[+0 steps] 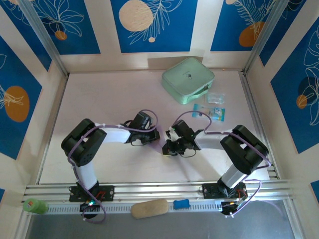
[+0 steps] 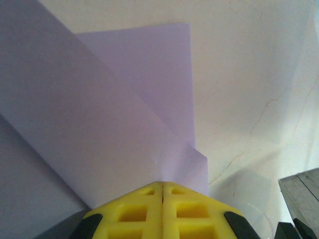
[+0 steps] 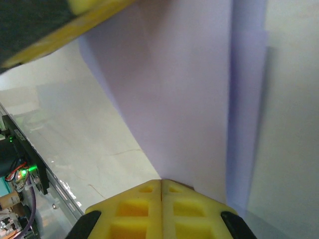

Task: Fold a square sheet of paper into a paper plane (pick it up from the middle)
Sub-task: Fourth fold the wing at the center of the table.

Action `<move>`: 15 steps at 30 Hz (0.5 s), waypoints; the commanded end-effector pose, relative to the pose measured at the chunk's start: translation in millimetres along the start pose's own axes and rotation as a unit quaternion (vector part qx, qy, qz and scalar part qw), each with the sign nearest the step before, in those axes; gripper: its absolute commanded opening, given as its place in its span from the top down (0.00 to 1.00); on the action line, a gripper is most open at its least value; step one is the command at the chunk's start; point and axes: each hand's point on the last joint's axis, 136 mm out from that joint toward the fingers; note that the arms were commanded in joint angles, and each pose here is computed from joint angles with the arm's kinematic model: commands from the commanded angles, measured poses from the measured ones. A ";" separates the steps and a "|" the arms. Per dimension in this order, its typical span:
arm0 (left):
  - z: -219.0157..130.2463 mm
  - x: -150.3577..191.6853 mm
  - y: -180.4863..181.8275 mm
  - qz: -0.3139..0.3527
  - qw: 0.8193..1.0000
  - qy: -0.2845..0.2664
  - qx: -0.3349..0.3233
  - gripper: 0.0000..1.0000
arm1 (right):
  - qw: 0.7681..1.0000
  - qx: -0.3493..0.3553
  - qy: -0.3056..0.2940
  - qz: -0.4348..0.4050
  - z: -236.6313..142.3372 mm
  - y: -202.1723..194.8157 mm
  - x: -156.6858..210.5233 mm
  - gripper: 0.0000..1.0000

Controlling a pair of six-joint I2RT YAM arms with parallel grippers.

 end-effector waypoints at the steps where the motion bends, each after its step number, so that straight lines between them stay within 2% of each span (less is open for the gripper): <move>1: 8.2 11.5 34.0 -0.009 0.999 0.018 -0.050 1.00 | 1.000 -0.014 0.003 0.016 0.6 -4.8 6.9 0.98; 7: 7.7 11.1 34.3 -0.009 0.999 0.017 -0.051 1.00 | 0.999 -0.025 -0.003 0.025 -2.2 -7.3 8.6 0.97; 15: 7.1 11.2 33.8 -0.009 0.999 0.017 -0.051 1.00 | 0.999 -0.048 -0.023 0.004 -15.5 12.2 -3.5 0.97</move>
Point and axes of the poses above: each hand's point on the last joint's axis, 136 mm out from that joint toward the fingers, its own z axis out along the fingers, its own y axis along the line the jaws close on, x = y × z, and after that the axes turned 14 degrees about -z, right-handed
